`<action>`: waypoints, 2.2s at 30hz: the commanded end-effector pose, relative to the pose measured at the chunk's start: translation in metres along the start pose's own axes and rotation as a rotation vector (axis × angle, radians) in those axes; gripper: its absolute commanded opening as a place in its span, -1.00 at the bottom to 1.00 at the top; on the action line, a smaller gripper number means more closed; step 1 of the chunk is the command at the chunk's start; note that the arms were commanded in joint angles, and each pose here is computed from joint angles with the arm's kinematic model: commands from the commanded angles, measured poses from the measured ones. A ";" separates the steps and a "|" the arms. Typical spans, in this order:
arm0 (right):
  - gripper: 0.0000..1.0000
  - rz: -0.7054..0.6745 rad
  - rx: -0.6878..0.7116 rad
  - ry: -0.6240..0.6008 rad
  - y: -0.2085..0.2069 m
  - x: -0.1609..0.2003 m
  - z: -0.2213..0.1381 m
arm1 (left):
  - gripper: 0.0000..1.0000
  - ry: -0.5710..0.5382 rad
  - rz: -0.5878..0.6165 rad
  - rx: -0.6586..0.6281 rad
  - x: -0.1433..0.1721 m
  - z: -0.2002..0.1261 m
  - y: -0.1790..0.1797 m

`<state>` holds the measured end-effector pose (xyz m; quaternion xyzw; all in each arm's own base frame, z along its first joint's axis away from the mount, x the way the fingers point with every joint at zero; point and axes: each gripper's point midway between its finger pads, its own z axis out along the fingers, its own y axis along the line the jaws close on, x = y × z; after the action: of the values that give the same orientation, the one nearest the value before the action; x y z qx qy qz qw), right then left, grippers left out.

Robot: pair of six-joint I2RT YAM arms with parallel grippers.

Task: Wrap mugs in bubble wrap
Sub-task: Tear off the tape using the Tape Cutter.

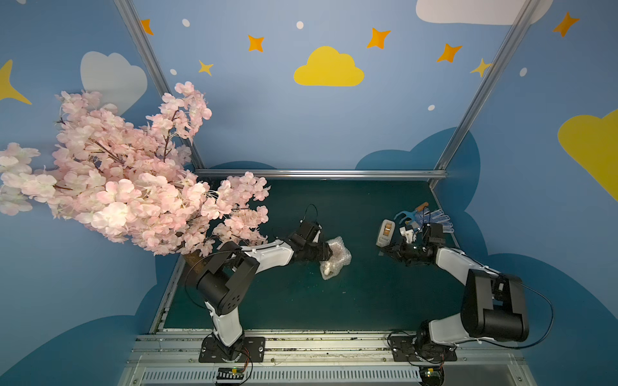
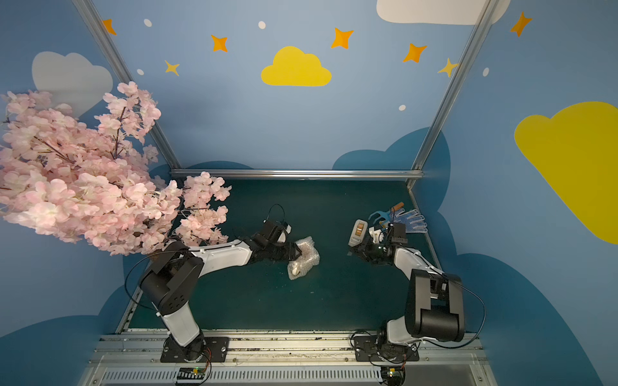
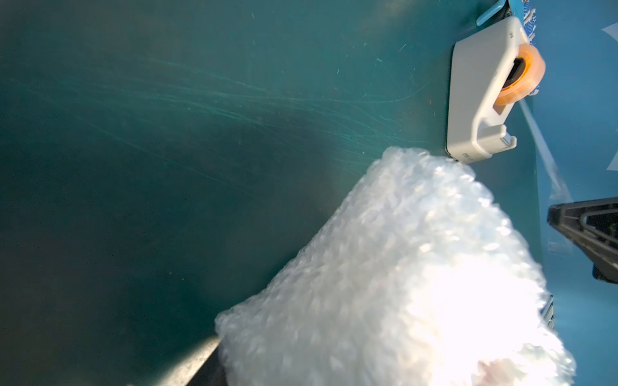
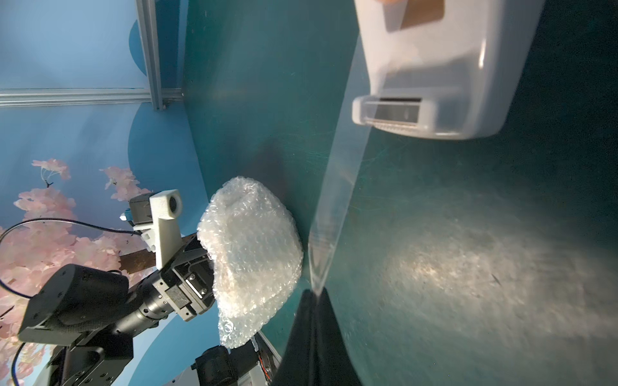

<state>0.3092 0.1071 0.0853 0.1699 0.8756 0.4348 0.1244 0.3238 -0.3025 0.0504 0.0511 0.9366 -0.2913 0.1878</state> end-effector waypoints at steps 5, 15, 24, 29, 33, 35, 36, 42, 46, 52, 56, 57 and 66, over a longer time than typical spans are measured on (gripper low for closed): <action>-1.00 0.039 0.038 0.088 -0.018 0.022 0.013 | 0.21 0.098 -0.008 -0.081 0.034 0.011 0.024; -1.00 0.053 0.144 0.116 -0.044 0.029 0.022 | 0.21 0.101 -0.007 -0.084 0.035 0.011 0.024; -1.00 0.036 0.287 0.142 -0.062 0.030 0.028 | 0.20 0.099 -0.008 -0.084 0.035 0.010 0.024; -1.00 0.056 0.400 0.162 -0.073 0.034 0.025 | 0.20 0.098 -0.006 -0.085 0.034 0.010 0.024; -1.00 0.106 0.461 0.169 -0.079 0.040 0.022 | 0.20 0.100 -0.004 -0.085 0.035 0.011 0.024; -1.00 0.125 0.504 0.175 -0.081 0.043 0.021 | 0.20 0.101 -0.004 -0.086 0.035 0.011 0.025; -1.00 0.128 0.523 0.179 -0.082 0.044 0.022 | 0.20 0.103 -0.003 -0.088 0.036 0.011 0.025; -1.00 0.154 0.629 0.200 -0.088 0.051 0.019 | 0.20 0.103 -0.003 -0.088 0.036 0.012 0.025; -1.00 0.181 0.684 0.205 -0.091 0.055 0.016 | 0.20 0.105 -0.004 -0.088 0.036 0.012 0.026; -1.00 0.221 0.743 0.197 -0.096 0.062 0.010 | 0.20 0.106 -0.001 -0.086 0.036 0.013 0.024; -1.00 0.242 0.773 0.196 -0.099 0.068 0.006 | 0.20 0.108 0.001 -0.084 0.036 0.014 0.024; -1.00 0.239 0.774 0.197 -0.099 0.068 0.006 | 0.20 0.107 0.000 -0.084 0.036 0.014 0.024; -1.00 -0.022 0.495 0.057 -0.021 0.043 -0.010 | 0.20 0.116 0.019 -0.074 0.036 0.015 0.021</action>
<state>0.2543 0.0954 0.0373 0.2213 0.9605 0.1684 0.0074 0.3224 -0.3044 0.0499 0.0544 0.9366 -0.2905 0.1881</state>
